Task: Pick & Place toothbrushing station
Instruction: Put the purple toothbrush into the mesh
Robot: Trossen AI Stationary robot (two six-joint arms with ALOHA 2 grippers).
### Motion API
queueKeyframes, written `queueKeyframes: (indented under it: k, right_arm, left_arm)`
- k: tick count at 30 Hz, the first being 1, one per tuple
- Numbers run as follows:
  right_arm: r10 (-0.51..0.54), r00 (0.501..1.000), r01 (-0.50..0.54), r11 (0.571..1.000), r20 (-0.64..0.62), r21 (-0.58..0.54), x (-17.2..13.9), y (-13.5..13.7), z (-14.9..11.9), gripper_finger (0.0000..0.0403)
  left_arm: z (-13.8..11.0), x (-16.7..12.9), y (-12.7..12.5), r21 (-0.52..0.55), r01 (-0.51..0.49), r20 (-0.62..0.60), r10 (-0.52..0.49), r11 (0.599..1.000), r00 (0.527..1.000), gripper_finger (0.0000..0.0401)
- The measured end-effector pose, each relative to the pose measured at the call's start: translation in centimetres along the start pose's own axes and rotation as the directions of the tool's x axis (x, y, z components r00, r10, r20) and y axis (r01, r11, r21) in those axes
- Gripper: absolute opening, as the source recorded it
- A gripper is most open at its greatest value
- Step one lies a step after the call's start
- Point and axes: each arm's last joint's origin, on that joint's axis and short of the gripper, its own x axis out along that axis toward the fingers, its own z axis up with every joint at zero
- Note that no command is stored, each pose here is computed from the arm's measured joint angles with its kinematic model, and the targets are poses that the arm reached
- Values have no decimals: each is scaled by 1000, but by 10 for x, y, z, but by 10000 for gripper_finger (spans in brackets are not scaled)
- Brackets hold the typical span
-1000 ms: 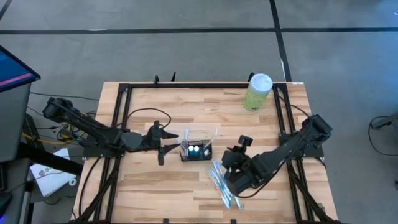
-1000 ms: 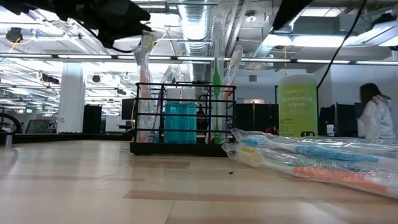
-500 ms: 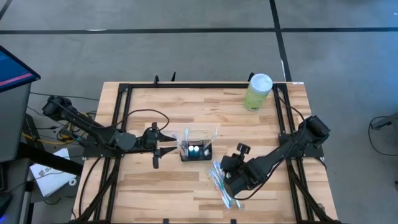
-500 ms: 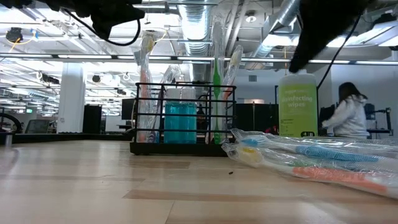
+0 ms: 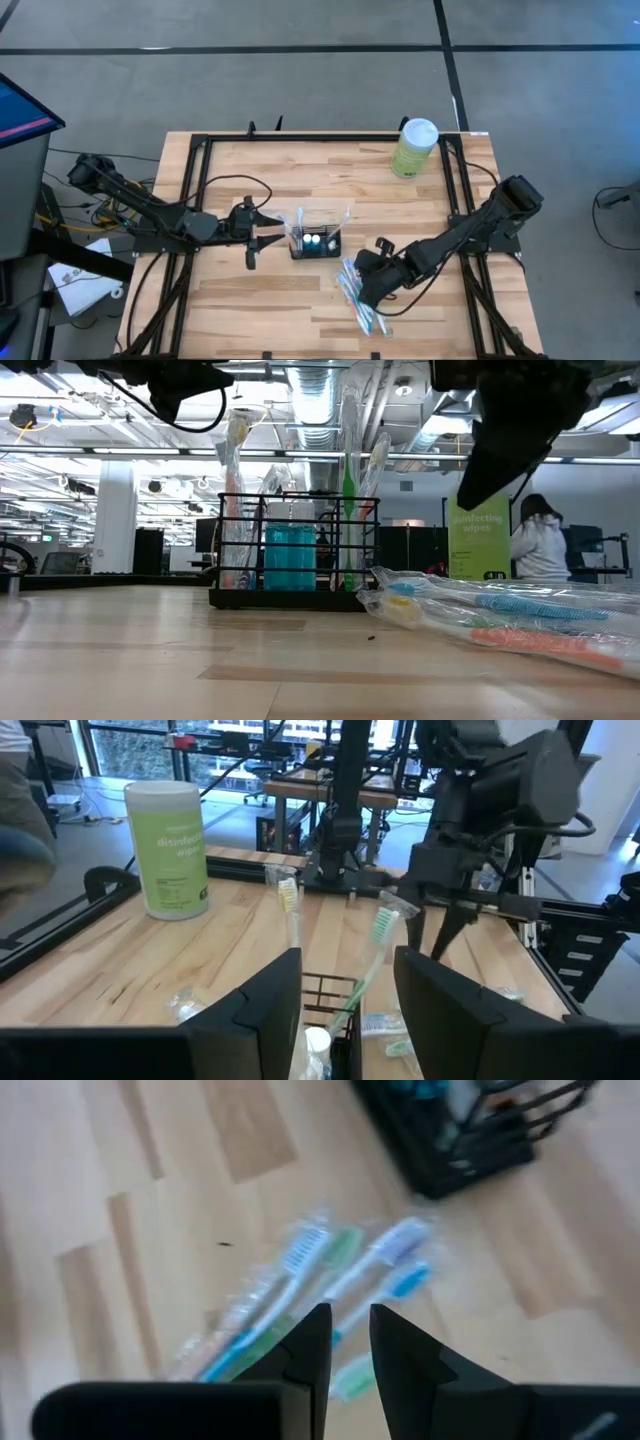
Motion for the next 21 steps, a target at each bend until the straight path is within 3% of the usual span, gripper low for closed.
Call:
queueKeyframes:
  k: [4,21]
  right_arm:
    - [66,998,-66,998,-8,17,10,-1,-2,63]
    - [21,997,-20,1000,-79,24,35,-10,-2,63]
  left_arm:
    - [0,0,0,0,0,2,0,1000,1000,154]
    - [0,0,0,0,1,3,-1,1000,1000,154]
